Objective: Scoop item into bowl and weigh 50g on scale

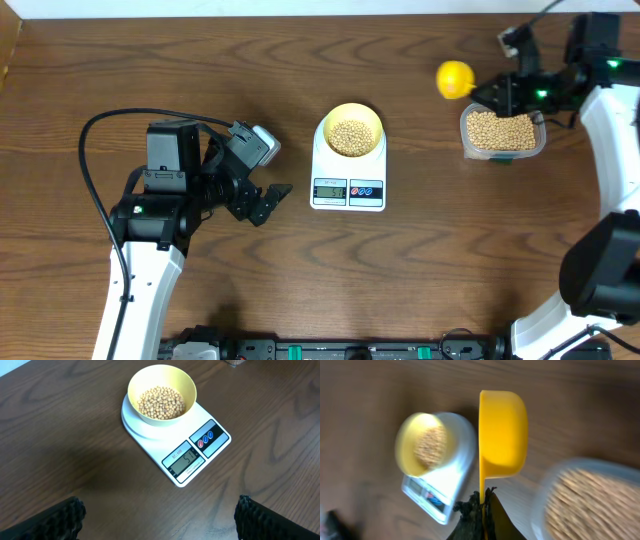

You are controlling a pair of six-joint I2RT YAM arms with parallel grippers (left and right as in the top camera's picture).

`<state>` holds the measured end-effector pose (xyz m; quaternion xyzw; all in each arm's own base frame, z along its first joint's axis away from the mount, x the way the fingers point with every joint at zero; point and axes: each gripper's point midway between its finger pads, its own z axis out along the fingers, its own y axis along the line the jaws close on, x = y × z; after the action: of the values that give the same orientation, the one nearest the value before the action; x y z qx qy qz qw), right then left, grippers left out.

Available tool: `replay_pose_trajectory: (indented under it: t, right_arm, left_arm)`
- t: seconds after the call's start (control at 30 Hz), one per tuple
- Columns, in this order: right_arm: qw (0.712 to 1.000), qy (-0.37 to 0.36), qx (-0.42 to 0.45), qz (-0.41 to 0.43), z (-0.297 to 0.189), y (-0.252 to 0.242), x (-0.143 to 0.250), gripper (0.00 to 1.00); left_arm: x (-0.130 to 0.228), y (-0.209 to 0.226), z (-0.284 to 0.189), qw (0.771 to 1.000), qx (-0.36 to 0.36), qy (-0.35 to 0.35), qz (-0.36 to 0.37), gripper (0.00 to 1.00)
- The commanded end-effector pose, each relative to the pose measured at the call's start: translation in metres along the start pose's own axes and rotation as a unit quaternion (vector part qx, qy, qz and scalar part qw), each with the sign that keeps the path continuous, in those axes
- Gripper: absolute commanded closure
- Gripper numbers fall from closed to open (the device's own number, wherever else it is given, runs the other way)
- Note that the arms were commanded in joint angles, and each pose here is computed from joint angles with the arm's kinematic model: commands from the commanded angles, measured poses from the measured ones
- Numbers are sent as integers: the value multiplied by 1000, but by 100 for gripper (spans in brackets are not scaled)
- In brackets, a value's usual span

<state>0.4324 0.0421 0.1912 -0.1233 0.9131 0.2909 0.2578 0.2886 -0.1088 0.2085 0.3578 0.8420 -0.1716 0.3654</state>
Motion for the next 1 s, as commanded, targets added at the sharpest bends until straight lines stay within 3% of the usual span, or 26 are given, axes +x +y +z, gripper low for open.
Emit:
replay_pose_trajectory:
  t: [0.0,0.33,0.7,0.8,0.97]
  right_arm:
    - [990,22,138,-20,-31,-38,5,99]
    - [956,109,270,-42,-43,-68,32,99]
    - [880,190,415,-132,-46,-62,33,99]
    - [876,192,419,-139,-44,-59,32,99]
    - [895,183,382,-137,-33,-51,32,99]
  left_arm:
    - [-4,2,-2,1000,-5,-3,6,2]
    - [-4,2,-2,1000,-5,-3,6,2]
    - [-4,2,-2,1000,-5,-3,6,2]
    - [-4,2,-2,1000,-5,-3,6,2]
    - [-4,2,-2,1000,-5,-3,6,3]
